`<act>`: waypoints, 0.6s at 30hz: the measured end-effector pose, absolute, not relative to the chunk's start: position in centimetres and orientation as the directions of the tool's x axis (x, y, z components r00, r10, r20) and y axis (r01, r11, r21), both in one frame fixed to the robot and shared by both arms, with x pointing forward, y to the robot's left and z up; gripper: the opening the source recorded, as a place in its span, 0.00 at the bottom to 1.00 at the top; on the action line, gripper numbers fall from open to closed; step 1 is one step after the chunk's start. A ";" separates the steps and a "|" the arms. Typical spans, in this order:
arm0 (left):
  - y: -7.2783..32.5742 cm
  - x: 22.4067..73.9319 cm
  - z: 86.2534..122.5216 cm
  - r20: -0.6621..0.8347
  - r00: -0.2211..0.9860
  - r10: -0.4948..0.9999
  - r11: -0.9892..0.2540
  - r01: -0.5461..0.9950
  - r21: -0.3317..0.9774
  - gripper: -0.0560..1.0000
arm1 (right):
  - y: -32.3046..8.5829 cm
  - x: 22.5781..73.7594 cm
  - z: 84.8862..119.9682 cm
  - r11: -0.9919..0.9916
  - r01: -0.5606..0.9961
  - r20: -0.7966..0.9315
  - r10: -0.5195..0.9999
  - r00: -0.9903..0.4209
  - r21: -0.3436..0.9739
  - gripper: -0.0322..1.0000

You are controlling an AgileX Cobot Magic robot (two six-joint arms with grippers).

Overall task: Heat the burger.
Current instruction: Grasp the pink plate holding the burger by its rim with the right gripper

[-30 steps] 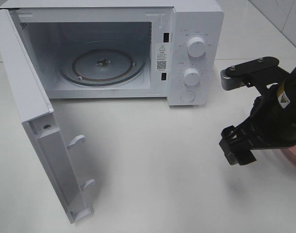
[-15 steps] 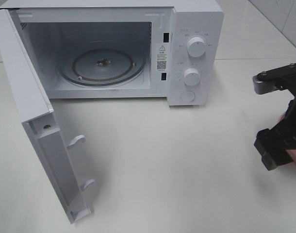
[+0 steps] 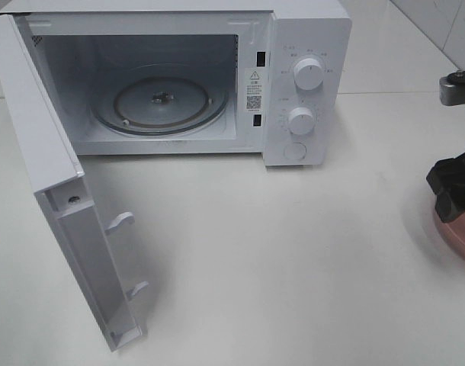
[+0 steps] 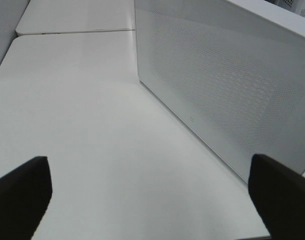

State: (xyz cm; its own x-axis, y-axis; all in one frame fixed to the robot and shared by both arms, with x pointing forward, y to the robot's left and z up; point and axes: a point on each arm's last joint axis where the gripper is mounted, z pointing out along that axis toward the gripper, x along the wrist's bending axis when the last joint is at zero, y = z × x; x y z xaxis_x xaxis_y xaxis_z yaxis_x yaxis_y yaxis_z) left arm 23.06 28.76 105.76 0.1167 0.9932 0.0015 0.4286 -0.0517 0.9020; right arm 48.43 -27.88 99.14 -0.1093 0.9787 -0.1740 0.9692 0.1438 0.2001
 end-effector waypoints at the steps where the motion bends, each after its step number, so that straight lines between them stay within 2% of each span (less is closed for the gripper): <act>1: 28.8 23.1 105.8 0.002 0.117 0.993 -0.052 0.429 0.902 0.99 | -27.9 48.4 99.1 0.144 0.969 -0.174 0.979 -0.109 0.200 0.85; 18: 28.8 23.1 105.8 0.002 0.117 0.993 -0.052 0.429 0.902 0.99 | -27.8 51.0 94.3 0.136 0.982 -0.116 0.986 -0.121 0.134 0.84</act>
State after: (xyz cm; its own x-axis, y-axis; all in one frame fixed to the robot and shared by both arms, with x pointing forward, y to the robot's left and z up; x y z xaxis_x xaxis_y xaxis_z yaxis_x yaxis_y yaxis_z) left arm 23.06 28.76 105.76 0.1167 0.9932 0.0015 0.4286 -0.0517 0.9020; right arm 50.97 -27.77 94.26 -0.1206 0.9859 -0.1157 0.9816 0.1358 0.1343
